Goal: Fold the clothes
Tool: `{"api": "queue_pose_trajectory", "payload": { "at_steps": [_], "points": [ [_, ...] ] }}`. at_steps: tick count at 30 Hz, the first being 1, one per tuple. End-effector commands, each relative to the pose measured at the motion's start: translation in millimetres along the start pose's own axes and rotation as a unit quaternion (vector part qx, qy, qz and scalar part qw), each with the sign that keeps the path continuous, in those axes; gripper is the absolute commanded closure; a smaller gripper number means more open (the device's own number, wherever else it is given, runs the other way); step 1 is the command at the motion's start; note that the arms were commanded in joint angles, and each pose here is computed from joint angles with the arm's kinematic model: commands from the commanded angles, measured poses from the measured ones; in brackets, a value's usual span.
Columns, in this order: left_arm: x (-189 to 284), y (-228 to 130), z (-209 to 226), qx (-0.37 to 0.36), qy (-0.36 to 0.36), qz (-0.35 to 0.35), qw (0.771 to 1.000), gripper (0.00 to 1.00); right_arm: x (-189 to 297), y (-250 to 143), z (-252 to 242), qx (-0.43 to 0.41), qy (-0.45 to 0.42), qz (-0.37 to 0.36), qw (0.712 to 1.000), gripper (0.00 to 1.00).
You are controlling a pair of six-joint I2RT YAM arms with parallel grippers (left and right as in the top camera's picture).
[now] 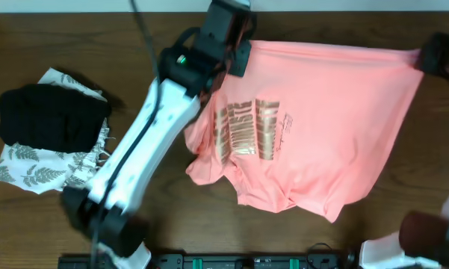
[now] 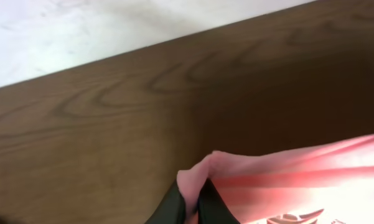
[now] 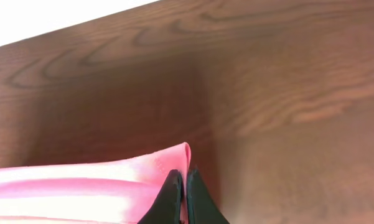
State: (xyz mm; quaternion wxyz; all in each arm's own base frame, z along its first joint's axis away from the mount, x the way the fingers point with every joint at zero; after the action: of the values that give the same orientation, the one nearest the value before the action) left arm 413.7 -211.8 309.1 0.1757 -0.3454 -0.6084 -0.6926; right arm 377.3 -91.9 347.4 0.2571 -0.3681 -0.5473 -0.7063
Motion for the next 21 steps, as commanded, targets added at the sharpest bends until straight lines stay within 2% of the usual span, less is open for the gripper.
{"api": "queue_pose_trajectory", "payload": {
  "at_steps": [1,4,6,8,9,12,15,18,21],
  "points": [
    [-36.9,0.3,24.4,0.024,0.024,0.007,0.999,0.93,-38.8,7.2,-5.6,0.006,0.007,0.016,1.0,0.99],
    [-73.8,2.3,34.1,0.028,0.031,-0.004,0.999,0.91,-78.7,13.5,-5.2,0.006,0.023,0.025,0.999,0.98],
    [-92.9,6.9,39.1,0.023,0.034,-0.021,0.999,0.83,-104.7,19.0,-7.6,0.01,0.021,0.022,0.999,0.9],
    [-107.9,12.9,46.0,0.025,0.04,-0.042,0.998,0.69,-127.0,24.9,-10.1,0.024,0.021,0.013,0.999,0.77],
    [-112.1,16.0,52.1,0.03,0.047,-0.052,0.997,0.57,-137.0,27.2,-12.6,0.027,0.016,0.01,0.999,0.66],
    [-106.9,19.8,69.8,0.037,0.07,-0.056,0.995,0.49,-142.4,27.2,-18.3,0.029,0.006,0.011,0.999,0.52],
    [-84.2,20.4,84.5,0.029,0.08,-0.043,0.995,0.47,-132.9,26.4,-23.9,0.024,-0.003,0.011,1.0,0.41],
    [-57.6,14.5,85.3,0.027,0.073,-0.019,0.997,0.43,-116.8,20.4,-23.5,0.016,0.001,0.023,1.0,0.35],
    [-38.3,-2.9,69.6,0.031,0.01,0.031,0.999,0.42,-98.8,5.3,-11.7,0.014,0.026,0.056,0.998,0.3]
  ]
}}
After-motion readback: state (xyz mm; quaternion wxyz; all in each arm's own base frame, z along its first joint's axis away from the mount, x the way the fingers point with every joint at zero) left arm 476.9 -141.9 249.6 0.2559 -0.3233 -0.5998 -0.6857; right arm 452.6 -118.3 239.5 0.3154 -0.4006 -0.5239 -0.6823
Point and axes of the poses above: each gripper's point midway between its finger pads, its own x axis back along the fingers, its own z axis along the line the jaws close on, y = z × x, the point moved 5 cm from there along x, back along the fingers, and after that the axes turned 1 degree about x, right-handed, at the moved point
